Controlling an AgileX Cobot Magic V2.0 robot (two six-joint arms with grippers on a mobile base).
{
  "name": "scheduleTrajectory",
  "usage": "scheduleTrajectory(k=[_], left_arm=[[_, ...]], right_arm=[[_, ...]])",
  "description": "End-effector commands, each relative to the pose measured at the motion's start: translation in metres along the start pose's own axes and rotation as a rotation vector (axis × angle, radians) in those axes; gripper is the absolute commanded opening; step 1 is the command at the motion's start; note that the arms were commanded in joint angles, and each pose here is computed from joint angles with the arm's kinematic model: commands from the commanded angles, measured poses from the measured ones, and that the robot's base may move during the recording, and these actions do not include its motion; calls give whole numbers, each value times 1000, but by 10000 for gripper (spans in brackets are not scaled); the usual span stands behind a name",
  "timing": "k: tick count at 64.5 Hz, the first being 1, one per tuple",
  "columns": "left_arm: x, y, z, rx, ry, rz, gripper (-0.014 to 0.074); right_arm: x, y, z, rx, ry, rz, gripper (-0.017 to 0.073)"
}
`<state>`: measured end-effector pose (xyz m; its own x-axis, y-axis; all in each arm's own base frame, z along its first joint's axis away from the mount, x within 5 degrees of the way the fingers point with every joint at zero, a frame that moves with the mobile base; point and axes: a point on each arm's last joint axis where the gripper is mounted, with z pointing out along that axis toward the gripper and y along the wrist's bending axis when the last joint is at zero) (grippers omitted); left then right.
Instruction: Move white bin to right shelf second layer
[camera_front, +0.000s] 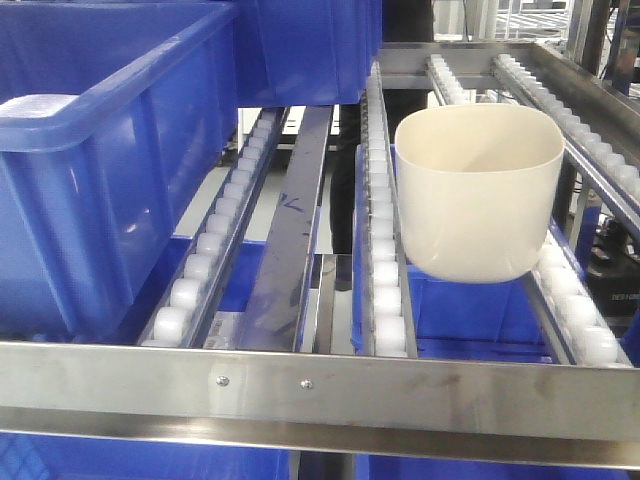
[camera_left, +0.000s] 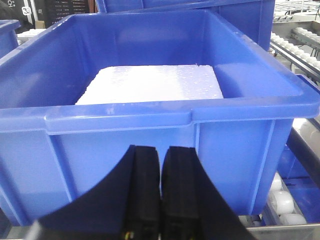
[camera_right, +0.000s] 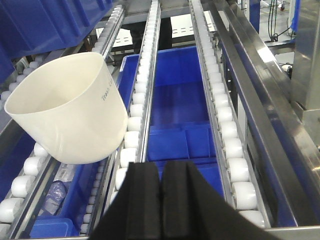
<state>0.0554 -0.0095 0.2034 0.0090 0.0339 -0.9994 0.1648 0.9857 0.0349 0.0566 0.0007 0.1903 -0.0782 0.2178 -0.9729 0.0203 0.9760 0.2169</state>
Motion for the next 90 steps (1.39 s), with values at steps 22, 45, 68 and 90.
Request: scheduleTrajectory(k=[22,45,68,90], left_arm=[[4,0,0,-8,-61,-9,85],[4,0,0,-8,-61,-9,85],[4,0,0,-8,-61,-9,85],[4,0,0,-8,-61,-9,85]], right_arm=[[-15,2,-3,-7,-131,-1,55],[-15,1,-3,0,-132,-63,55],[-14,1,-3,1,-127,-63,55],[-14,1,-3,1,-127,-63,55]])
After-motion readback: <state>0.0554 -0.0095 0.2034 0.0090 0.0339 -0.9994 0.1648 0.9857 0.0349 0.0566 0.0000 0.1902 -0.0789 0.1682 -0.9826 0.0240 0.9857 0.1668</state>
